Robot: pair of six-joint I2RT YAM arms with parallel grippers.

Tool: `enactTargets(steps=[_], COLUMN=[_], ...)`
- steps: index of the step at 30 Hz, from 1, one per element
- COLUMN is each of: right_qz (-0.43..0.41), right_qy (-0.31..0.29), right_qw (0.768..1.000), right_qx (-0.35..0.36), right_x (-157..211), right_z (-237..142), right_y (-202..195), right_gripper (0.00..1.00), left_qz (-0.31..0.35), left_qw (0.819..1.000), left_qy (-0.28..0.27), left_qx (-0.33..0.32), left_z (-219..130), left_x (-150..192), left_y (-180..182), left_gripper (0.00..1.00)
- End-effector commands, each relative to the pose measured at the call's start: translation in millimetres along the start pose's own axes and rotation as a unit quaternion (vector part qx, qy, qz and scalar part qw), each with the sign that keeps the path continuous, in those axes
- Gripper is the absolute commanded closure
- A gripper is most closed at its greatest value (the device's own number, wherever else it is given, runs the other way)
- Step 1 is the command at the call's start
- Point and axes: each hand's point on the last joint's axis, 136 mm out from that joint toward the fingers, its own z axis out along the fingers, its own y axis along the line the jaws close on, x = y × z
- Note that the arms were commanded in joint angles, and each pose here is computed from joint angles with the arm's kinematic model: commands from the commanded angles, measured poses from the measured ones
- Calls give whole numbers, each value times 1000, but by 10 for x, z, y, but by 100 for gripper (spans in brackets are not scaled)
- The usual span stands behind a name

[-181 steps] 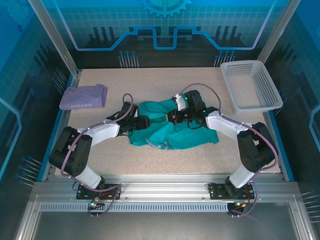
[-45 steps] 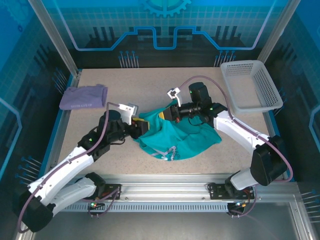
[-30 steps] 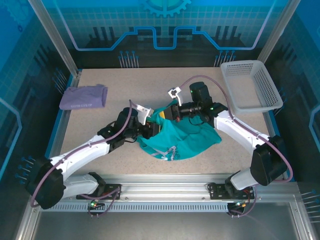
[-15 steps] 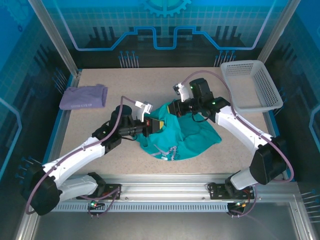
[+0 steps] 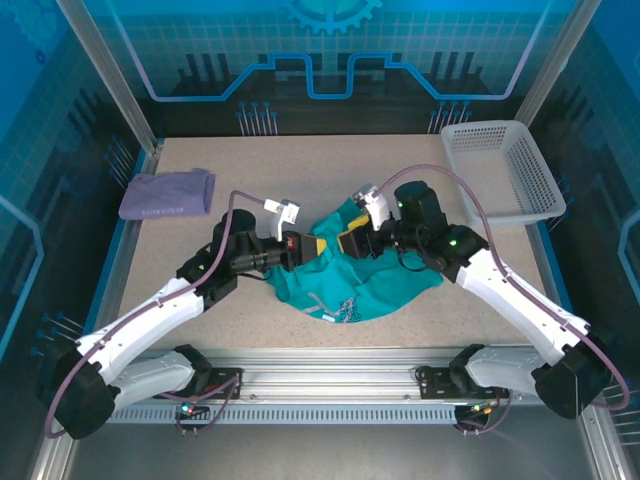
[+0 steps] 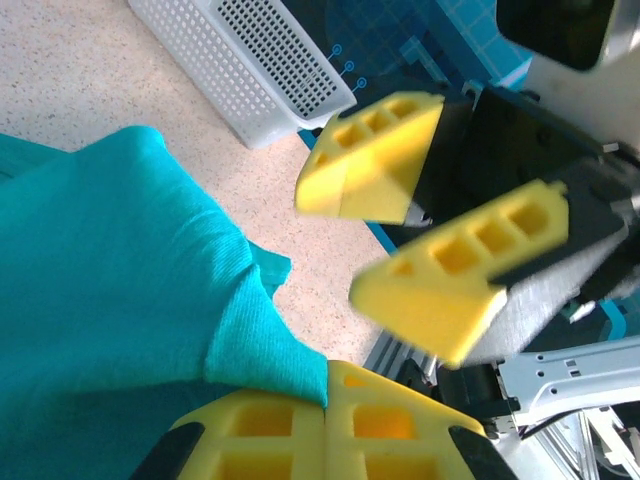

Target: Fold the inside-out t-shirt

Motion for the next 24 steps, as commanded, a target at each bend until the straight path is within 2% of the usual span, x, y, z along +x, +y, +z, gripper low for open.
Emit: enactTargets(steps=[1,4,6,12,17,21,24], right_qz=[-25,-20,-17,-23,-4,4,13], right_qy=[15,23,24,21,-11,-47,-64], right_qw=[999,999,999,999,997,987,978], right_qx=[-33,-28,-24,-17,-73,-153,-199], right_x=[70,60,38,43,25,-76,-140], right_z=[207,332,375,327,75,-42,-29], right_y=[145,101,75,40,80,275,382], right_gripper=[49,52,60,98,100,100,100], left_qz=[29,32,34,35,-3,-45,-45], left_qw=[999,999,999,999,991,988,988], left_qy=[-17,-17,-16,-30,-81,-106,-99], left_qx=[15,16,15,-8,-108,-103,-112], left_z=[-74,-90,-102,-162,-398,-562,-579], left_x=[-74,-61,-49,-61,-191,-242,-223], left_y=[-102,-104,-102,-24,425,634,689], left_gripper=[100,100,100,100,100,100,100])
